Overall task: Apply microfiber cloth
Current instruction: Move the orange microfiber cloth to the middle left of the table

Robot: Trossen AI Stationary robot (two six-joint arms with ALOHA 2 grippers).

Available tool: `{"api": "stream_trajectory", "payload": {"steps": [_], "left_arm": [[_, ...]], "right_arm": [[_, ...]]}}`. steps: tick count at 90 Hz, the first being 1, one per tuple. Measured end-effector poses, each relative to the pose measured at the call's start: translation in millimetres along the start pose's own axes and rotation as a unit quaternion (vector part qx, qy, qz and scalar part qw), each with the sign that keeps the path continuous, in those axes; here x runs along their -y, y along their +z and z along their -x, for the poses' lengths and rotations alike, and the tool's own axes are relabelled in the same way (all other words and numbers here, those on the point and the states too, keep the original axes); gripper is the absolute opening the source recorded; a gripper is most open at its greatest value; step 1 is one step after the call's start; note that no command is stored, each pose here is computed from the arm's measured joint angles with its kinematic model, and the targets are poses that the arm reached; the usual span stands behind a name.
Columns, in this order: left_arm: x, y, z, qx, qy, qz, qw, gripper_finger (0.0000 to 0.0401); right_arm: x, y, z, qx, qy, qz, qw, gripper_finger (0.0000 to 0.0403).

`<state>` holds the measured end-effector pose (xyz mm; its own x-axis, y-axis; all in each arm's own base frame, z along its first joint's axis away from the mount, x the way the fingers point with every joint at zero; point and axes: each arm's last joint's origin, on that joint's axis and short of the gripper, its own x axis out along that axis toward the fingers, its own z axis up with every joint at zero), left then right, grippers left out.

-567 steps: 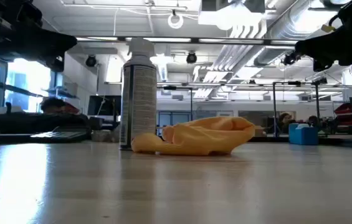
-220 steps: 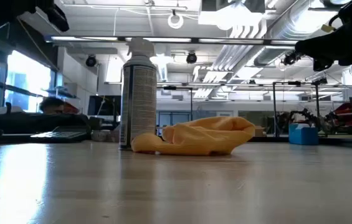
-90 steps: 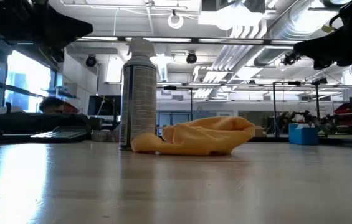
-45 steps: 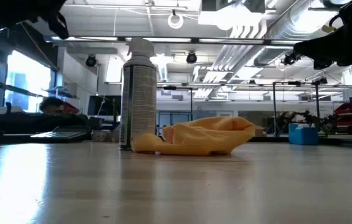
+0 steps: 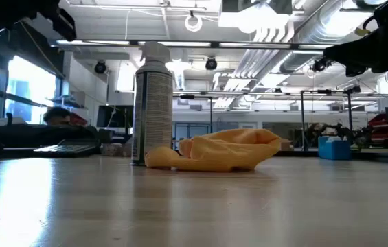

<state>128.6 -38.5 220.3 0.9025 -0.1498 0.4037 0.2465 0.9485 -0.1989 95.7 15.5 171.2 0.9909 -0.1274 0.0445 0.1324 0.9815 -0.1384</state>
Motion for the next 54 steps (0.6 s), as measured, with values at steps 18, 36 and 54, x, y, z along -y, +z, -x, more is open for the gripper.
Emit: {"api": "stream_trajectory", "payload": {"steps": [18, 36, 54], "left_arm": [[0.9, -1.5, 0.0, -0.01, -0.018, 0.003, 1.0, 0.0], [2.3, -1.7, 0.1, -0.014, -0.042, 0.003, 0.999, 0.0], [2.3, -1.9, 0.1, -0.015, -0.042, -0.001, 0.999, 0.0]], "right_arm": [[0.0, -0.1, 0.0, 0.0, 0.0, 0.0, 1.0, 0.0], [0.0, -0.2, 0.0, 0.0, 0.0, 0.0, 1.0, 0.0], [0.0, 0.0, 0.0, 0.0, 0.0, 0.0, 1.0, 0.0]]}}
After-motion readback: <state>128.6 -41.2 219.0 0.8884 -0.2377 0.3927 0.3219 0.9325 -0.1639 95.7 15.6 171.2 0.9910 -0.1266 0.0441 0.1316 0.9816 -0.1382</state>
